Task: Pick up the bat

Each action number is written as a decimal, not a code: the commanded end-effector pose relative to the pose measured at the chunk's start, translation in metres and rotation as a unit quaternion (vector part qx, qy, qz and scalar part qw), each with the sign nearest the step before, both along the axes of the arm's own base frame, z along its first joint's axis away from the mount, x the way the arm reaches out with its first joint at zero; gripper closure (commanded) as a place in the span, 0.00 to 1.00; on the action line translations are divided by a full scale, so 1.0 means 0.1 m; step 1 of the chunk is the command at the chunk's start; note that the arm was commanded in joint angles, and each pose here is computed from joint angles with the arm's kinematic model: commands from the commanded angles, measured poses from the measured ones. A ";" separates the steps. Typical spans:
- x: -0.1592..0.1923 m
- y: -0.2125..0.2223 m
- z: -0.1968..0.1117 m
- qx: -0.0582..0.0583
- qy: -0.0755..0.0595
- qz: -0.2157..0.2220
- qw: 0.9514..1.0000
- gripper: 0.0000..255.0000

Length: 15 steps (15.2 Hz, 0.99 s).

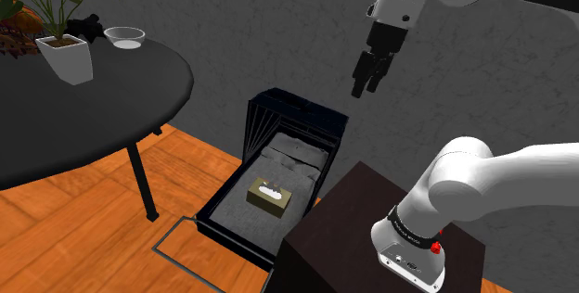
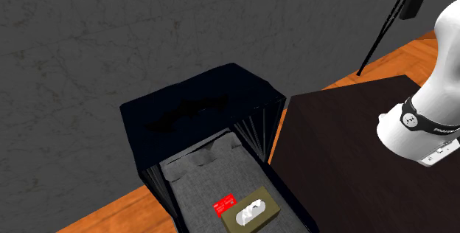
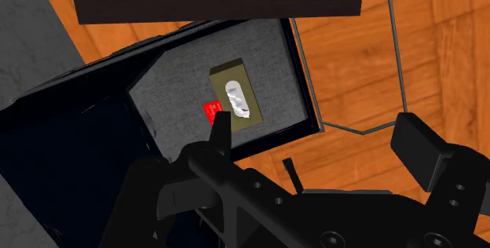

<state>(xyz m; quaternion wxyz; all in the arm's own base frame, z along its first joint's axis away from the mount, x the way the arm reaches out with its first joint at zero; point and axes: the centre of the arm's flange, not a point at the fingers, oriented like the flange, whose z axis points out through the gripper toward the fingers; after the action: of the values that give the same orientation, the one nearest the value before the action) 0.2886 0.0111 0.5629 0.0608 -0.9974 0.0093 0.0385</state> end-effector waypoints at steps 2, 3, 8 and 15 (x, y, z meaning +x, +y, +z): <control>0.10 -0.04 -0.07 0.000 -0.001 -0.003 1.000 0.00; 0.19 -0.08 -0.14 -0.001 -0.003 -0.007 1.000 0.00; 0.67 -0.31 -0.50 -0.003 -0.010 -0.024 1.000 0.00; 1.34 -0.65 -0.98 -0.005 -0.019 -0.048 0.999 0.00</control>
<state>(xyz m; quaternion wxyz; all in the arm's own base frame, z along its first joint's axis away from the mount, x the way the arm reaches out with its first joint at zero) 0.4092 -0.0478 0.4731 0.0581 -0.9967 0.0532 0.0184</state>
